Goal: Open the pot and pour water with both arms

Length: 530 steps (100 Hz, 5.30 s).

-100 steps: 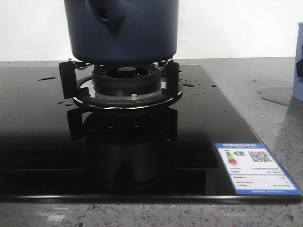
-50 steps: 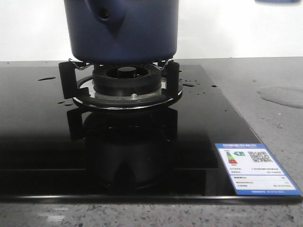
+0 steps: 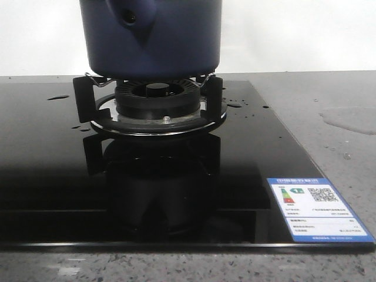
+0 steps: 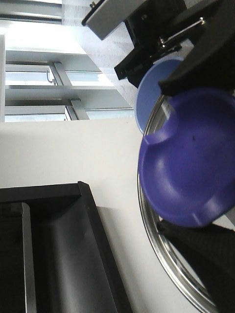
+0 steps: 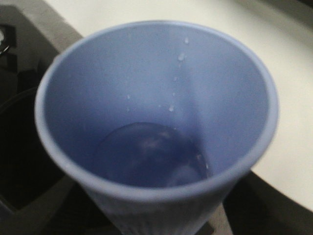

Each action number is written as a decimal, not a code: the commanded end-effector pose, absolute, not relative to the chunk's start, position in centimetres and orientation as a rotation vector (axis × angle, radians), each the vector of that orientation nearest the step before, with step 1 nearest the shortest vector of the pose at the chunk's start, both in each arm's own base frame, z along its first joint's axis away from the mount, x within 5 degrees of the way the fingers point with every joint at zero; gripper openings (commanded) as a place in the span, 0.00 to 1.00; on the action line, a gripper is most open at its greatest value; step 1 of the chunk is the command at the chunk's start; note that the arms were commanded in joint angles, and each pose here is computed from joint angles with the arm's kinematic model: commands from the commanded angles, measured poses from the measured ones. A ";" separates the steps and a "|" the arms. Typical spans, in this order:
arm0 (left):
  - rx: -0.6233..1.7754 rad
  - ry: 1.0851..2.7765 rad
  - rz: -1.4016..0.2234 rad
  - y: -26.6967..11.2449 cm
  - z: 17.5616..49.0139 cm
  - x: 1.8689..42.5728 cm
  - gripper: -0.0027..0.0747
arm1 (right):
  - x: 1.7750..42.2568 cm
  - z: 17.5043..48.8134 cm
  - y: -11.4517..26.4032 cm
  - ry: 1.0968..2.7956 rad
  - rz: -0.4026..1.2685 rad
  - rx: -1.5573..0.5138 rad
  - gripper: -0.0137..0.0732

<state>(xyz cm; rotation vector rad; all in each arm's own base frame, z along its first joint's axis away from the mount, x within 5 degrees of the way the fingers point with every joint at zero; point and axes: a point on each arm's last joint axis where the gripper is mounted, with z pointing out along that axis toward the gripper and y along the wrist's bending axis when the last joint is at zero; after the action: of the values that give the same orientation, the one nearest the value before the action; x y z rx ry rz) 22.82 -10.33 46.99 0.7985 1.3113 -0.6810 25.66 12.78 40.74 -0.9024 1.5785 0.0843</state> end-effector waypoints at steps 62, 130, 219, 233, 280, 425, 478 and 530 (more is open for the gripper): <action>0.733 1.226 -0.725 -10.0 49.4 21.6 0.40 | 28.0 43.2 13.3 1.206 -0.419 -1.041 0.40; 0.733 1.226 -0.725 -10.0 49.4 21.6 0.40 | 29.9 42.1 14.6 0.927 -0.714 -1.235 0.40; 0.738 1.226 -0.724 -10.1 49.3 21.5 0.40 | 30.7 41.3 15.2 0.854 -0.754 -1.274 0.40; 0.738 1.226 -0.724 -10.1 49.3 21.5 0.40 | 30.7 41.5 15.3 0.802 -0.780 -1.284 0.40; 0.738 1.226 -0.724 -10.1 49.3 21.5 0.40 | 31.1 40.5 16.2 0.457 -1.068 -1.530 0.40; 0.776 1.254 -0.747 -10.7 48.4 22.4 0.40 | 25.7 41.9 2.0 1.630 0.101 -0.320 0.40; 0.835 1.347 -0.864 -14.0 45.0 25.6 0.40 | 21.2 27.4 -1.3 2.016 0.007 -0.142 0.40; 0.850 1.341 -0.877 -14.1 45.0 25.5 0.40 | 22.4 26.6 -0.4 1.971 0.107 -0.240 0.42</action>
<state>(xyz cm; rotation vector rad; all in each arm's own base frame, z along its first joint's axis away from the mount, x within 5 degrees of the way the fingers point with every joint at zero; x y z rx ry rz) 26.86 -14.05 42.18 0.8967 1.4451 -0.8160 22.04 -0.61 25.67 -0.2384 2.0162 0.0637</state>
